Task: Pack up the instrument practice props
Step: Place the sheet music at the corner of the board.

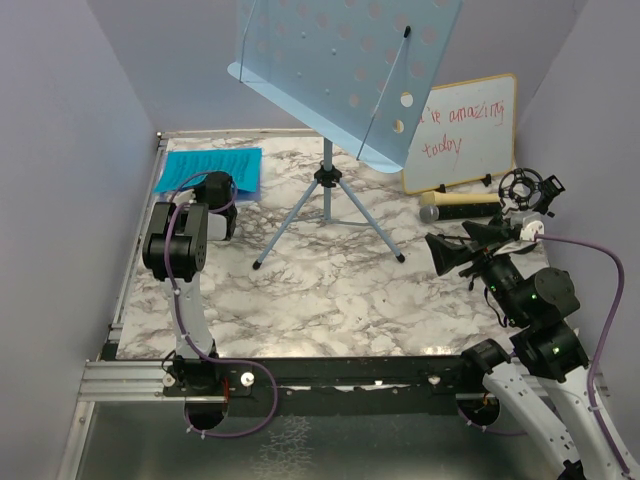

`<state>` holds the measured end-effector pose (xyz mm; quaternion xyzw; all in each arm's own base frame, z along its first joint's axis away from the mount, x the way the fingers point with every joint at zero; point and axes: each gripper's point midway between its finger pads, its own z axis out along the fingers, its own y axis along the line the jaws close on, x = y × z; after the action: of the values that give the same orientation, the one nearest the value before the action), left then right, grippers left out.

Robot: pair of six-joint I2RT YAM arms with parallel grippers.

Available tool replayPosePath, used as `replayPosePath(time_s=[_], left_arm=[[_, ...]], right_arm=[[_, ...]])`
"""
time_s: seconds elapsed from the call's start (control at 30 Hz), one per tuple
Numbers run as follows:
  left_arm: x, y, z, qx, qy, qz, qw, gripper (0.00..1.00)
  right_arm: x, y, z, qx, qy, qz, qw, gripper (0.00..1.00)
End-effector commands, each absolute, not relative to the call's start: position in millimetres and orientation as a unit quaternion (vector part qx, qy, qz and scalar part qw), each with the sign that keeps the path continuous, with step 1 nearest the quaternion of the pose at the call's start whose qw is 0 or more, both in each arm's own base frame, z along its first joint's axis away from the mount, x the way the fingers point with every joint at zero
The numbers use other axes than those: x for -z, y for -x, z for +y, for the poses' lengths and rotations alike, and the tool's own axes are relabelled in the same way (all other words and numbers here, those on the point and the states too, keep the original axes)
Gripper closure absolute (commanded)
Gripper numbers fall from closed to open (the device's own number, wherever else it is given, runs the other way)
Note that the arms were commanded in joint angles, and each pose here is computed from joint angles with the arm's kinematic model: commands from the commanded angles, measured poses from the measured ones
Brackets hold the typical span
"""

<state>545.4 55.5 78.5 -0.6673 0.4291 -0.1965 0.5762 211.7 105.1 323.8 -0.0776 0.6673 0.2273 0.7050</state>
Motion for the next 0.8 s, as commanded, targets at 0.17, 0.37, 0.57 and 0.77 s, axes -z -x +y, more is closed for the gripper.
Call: replayPosePath(time_s=[0.17,0.37,0.57,0.77], left_arm=[[-74.7,-542.9,61.4,0.187,0.676,0.406,0.586,0.93],[-78.7,-535.5,60.9,0.191,0.678,0.403,0.584,0.75],[-87.4,-522.9,60.4,0.191,0.677,0.404,0.585,0.57],[-95.4,-505.5,57.6,0.199,0.677,0.407,0.581,0.46]], right_arm=[[-317.2,-210.2,102.3,-0.217,0.08,0.674,0.701,0.0],[-318.8,-209.9,102.2,-0.218,0.08,0.672,0.703,0.0],[-322.1,-206.7,100.8,-0.22,0.079,0.667,0.708,0.0],[-323.5,-201.1,105.2,-0.232,0.091,0.663,0.706,0.0]])
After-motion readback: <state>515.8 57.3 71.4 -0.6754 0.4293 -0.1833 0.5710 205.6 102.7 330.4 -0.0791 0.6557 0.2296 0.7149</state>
